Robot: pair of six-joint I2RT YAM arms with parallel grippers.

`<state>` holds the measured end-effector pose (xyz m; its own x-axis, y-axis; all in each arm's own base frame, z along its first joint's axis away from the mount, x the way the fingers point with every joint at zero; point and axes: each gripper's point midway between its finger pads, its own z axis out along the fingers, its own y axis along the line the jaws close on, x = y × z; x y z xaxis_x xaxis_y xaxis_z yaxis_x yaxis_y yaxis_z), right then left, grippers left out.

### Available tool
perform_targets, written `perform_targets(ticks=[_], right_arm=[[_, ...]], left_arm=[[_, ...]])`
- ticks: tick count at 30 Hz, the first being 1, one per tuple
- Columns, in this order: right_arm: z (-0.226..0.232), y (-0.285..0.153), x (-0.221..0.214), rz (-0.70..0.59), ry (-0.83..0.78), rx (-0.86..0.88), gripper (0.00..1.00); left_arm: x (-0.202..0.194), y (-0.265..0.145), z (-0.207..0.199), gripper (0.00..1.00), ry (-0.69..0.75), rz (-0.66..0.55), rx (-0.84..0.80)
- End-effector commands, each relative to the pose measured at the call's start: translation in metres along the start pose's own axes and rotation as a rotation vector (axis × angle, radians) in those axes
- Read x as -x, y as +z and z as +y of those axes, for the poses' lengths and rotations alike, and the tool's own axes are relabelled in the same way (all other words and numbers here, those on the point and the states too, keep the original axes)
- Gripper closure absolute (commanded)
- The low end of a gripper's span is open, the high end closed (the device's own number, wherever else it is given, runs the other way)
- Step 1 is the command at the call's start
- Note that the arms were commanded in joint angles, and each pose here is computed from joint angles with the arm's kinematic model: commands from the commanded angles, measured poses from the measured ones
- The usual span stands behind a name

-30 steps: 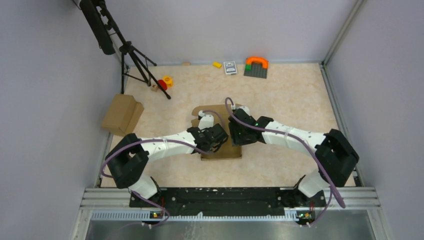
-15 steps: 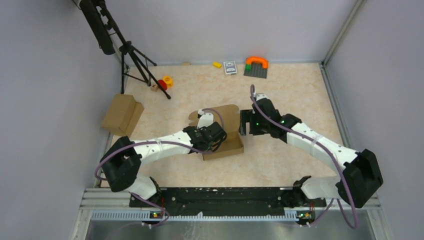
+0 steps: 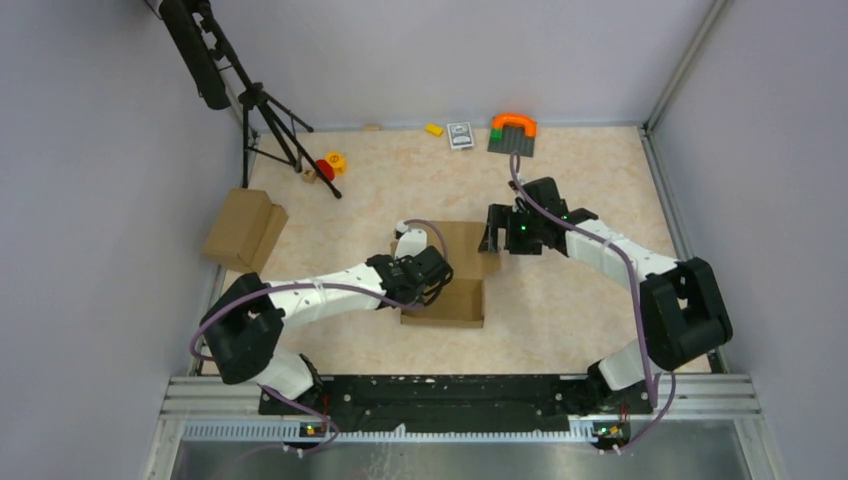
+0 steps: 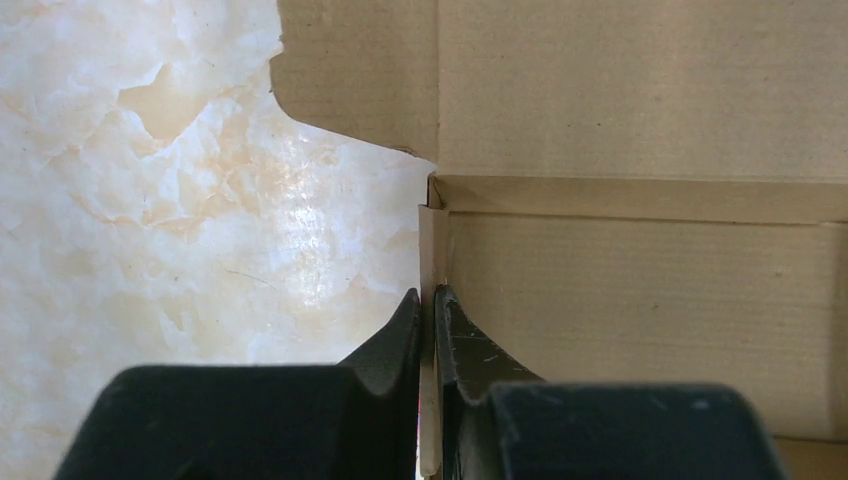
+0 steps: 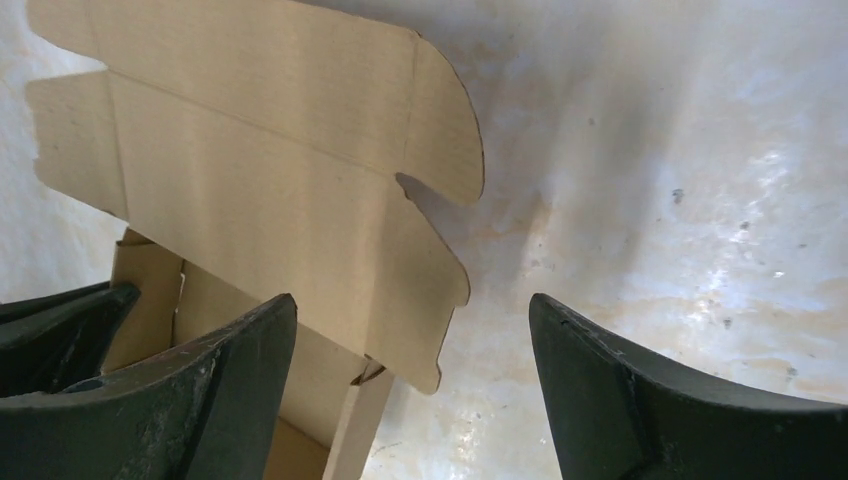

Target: Fold the paper box

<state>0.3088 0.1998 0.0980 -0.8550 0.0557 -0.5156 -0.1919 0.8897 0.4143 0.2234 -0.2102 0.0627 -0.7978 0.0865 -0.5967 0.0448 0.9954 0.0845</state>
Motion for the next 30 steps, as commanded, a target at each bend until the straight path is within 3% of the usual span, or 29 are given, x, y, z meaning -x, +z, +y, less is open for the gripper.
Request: perform_targets(ticks=[1, 3, 9, 13, 17, 25, 30], right_arm=[[0.02, 0.002, 0.008, 0.01, -0.006, 0.101, 0.16], [0.025, 0.003, 0.007, -0.005, 0.007, 0.139, 0.22], [0.036, 0.004, 0.006, -0.008, 0.016, 0.208, 0.67], [0.044, -0.002, 0.009, -0.028, 0.0, 0.251, 0.87], [0.043, -0.011, 0.016, -0.068, -0.023, 0.23, 0.94], [0.052, -0.03, 0.035, -0.263, -0.064, 0.096, 0.94], [0.051, -0.035, 0.043, -0.36, -0.076, 0.041, 1.0]], left_arm=[[-0.008, 0.003, 0.002, 0.92, -0.022, 0.002, -0.001], [-0.011, 0.004, 0.004, 0.92, -0.033, -0.001, -0.003], [-0.014, 0.007, 0.005, 0.93, -0.038, -0.004, -0.006], [-0.012, 0.006, 0.003, 0.93, -0.041, -0.013, -0.012], [-0.01, 0.006, -0.003, 0.93, -0.047, -0.016, -0.037], [-0.001, 0.01, -0.017, 0.94, -0.071, -0.04, -0.072], [0.008, 0.01, -0.021, 0.96, -0.09, -0.066, -0.066]])
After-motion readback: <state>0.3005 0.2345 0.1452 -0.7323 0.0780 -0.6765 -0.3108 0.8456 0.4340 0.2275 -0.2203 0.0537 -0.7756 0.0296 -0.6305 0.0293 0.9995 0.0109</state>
